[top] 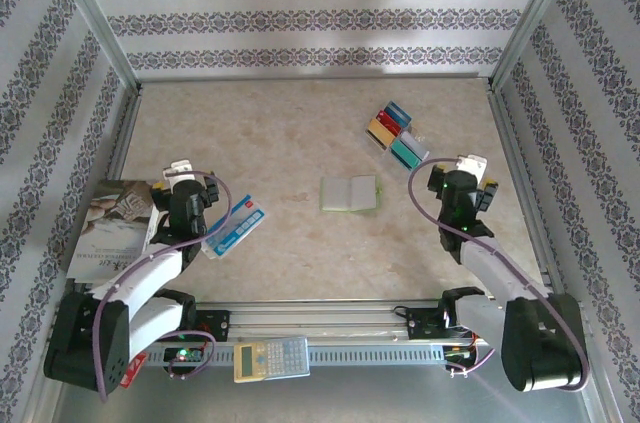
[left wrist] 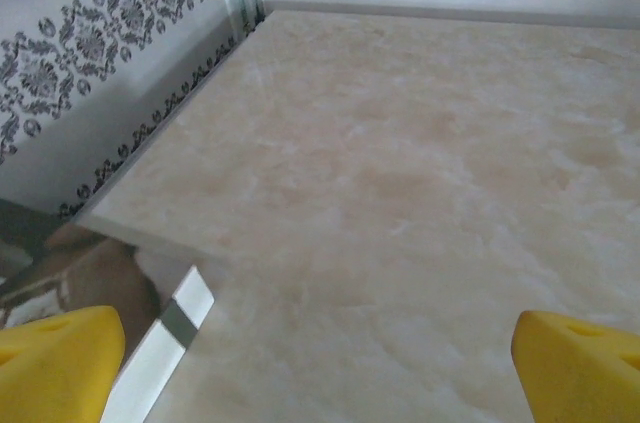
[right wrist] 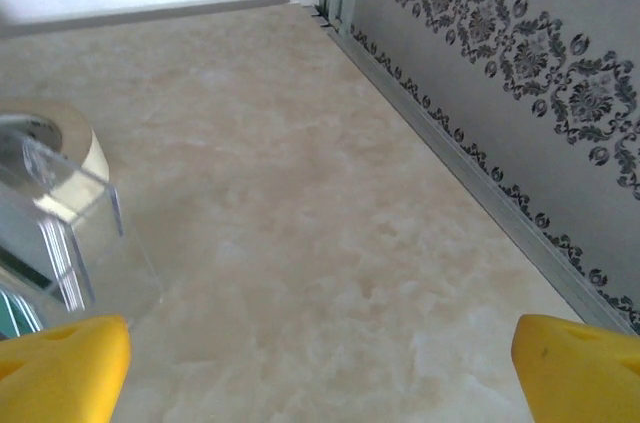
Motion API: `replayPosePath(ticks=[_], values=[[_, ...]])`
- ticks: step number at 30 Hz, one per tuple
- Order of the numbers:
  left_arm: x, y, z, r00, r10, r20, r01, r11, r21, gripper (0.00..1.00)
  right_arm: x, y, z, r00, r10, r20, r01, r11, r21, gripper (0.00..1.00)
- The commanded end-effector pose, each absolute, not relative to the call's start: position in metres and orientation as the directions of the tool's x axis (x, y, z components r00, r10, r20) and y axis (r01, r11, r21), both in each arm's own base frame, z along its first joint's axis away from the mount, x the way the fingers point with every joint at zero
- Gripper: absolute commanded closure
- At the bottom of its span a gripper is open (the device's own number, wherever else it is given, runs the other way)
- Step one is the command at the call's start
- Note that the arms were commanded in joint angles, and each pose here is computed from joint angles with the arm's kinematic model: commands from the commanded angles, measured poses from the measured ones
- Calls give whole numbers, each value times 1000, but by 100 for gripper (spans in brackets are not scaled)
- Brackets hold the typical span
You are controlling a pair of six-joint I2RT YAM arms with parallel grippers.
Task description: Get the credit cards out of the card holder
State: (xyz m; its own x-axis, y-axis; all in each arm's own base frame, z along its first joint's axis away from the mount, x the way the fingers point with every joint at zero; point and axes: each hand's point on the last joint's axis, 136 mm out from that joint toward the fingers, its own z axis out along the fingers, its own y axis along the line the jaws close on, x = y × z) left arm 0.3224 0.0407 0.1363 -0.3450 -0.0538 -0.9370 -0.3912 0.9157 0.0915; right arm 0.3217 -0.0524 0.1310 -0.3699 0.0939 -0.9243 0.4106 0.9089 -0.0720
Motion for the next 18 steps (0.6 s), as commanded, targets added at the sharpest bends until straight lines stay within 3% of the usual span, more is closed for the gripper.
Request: replayPosePath(ticks=[1, 6, 18], values=[[339, 34, 142, -299, -1, -954, -297, 950, 92, 0, 333, -47, 138, -280, 48, -959, 366, 929, -61, 2], [356, 17, 127, -293, 25, -956, -160, 984, 75, 0, 346, -32, 138, -223, 33, -974, 265, 964, -28, 2], [379, 20, 107, -224, -28, -974, -113, 994, -3, 0, 371, -12, 113, -182, 33, -983, 116, 993, 12, 2]])
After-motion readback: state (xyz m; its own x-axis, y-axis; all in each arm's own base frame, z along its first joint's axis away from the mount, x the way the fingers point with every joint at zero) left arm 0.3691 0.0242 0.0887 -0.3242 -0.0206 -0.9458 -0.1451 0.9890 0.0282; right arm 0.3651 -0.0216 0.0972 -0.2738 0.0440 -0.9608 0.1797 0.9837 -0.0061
